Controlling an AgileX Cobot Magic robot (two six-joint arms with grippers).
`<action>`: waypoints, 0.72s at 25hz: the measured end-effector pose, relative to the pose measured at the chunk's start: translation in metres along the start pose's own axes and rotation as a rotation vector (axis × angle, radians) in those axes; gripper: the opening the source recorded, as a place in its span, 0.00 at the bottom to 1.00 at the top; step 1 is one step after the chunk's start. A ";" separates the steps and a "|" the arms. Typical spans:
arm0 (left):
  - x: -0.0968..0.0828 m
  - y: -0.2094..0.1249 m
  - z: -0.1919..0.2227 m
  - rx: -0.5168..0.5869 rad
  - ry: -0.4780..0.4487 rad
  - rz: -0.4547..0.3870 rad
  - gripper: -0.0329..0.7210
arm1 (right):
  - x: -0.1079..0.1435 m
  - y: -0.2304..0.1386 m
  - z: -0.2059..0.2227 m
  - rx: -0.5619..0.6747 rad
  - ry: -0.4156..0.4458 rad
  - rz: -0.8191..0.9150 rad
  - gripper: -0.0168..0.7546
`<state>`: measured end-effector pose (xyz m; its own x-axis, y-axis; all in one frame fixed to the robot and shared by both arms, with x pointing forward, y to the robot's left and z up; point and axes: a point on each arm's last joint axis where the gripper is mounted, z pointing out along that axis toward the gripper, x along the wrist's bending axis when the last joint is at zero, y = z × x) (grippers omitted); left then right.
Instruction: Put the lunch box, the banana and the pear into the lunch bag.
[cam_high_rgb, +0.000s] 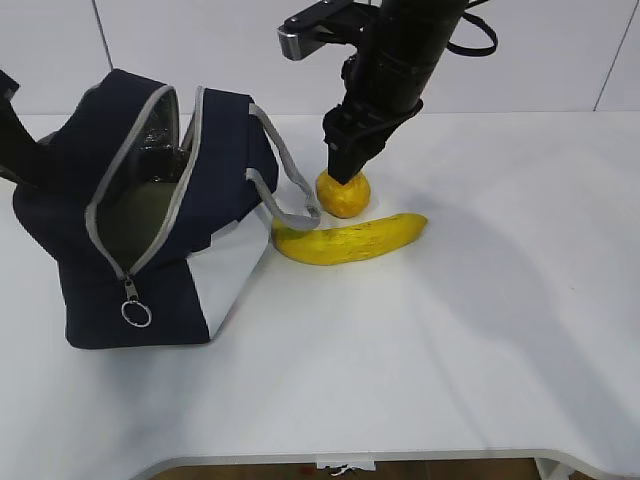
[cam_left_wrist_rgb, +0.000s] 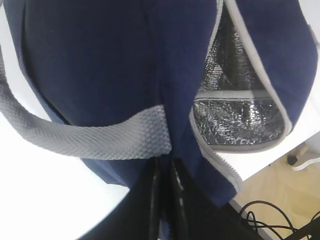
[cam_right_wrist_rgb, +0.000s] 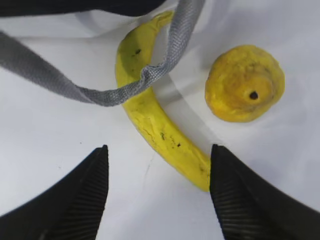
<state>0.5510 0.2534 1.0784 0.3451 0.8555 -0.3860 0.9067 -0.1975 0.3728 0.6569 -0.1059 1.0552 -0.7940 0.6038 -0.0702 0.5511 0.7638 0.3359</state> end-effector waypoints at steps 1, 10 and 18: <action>0.000 0.000 0.000 0.002 0.005 0.002 0.04 | 0.000 0.000 0.000 0.001 0.001 -0.019 0.66; 0.002 -0.001 0.000 0.009 0.020 0.009 0.04 | 0.000 0.000 0.014 0.014 0.032 -0.334 0.66; 0.002 -0.001 0.000 0.011 0.025 0.012 0.04 | 0.000 -0.003 0.045 0.044 0.090 -0.447 0.66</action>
<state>0.5509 0.2556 1.0772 0.3499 0.8649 -0.3600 0.9051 -0.2129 0.3681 0.6672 -0.0977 1.0116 -0.9744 0.1921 -0.1168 0.1582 0.9549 0.2512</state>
